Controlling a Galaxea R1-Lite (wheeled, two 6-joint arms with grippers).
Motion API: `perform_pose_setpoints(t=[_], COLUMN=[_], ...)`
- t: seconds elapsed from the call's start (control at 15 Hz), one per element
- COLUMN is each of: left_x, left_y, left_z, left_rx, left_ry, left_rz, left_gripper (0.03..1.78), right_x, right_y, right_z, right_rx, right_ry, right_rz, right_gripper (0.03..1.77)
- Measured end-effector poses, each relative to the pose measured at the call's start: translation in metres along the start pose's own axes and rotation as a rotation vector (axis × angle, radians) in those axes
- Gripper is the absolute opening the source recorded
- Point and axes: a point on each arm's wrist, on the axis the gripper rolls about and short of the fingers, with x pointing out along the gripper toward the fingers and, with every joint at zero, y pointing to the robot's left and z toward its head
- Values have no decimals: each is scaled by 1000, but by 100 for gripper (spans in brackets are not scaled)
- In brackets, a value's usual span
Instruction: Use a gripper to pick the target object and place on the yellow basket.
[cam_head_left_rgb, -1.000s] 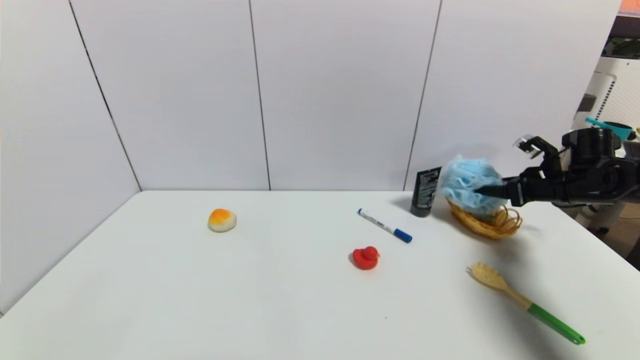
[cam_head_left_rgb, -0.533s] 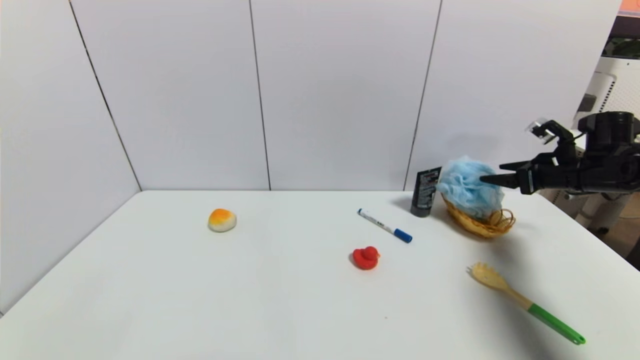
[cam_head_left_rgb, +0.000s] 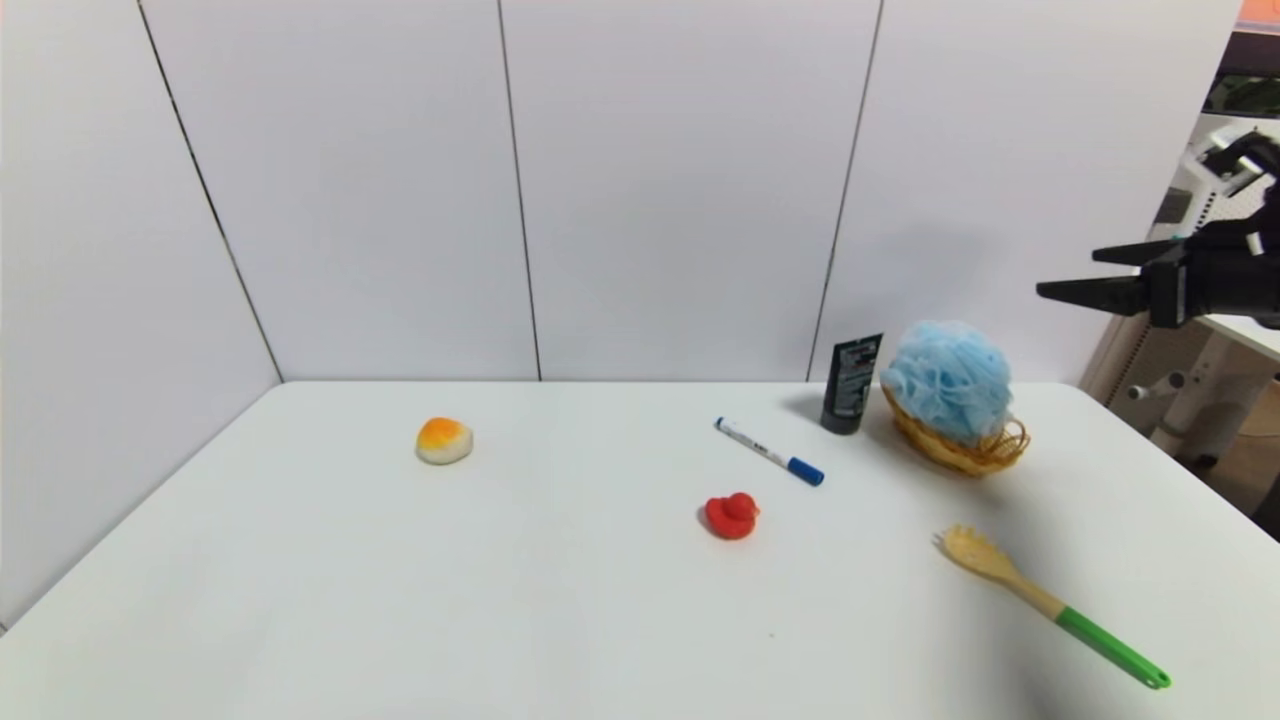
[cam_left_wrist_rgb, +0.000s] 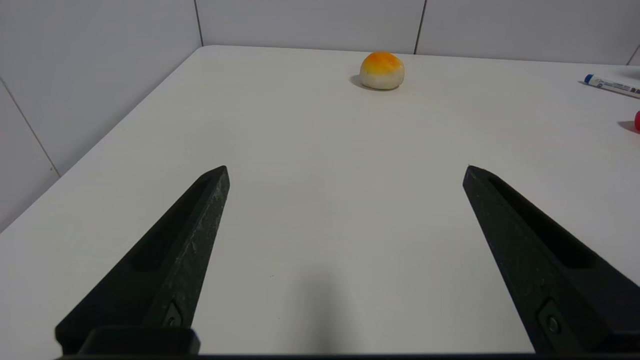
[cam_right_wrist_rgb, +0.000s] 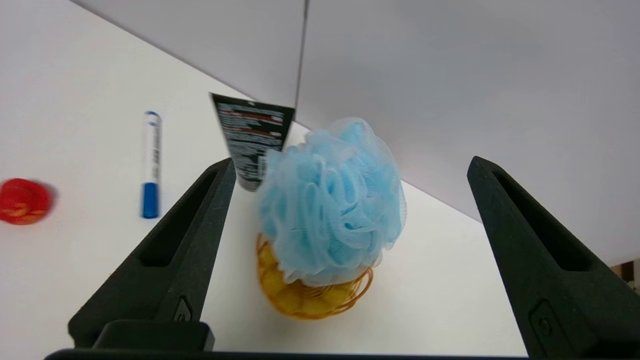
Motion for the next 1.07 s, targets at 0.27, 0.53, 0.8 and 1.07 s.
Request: perform_pose_setpoints(t=[0.27,0.53,0.8,1.07], left_x=[0,0,0,0], left_y=[0,0,0,0], left_z=[0,0,0,0], left_rx=[0,0,0,0], left_ry=[0,-1,0,-1], left_rz=[0,0,0,-1], left_gripper=[169,169,169,169], right_x=[-63,-124,-169,-192], right_y=[63,132,183,219], right_z=[36,25,-33,-106], right_rx=[25,73,97,150], right_ry=[-81,-111,-29,16], right_rz=[21,-46,-347,-530], right_gripper=[165,167,169,169])
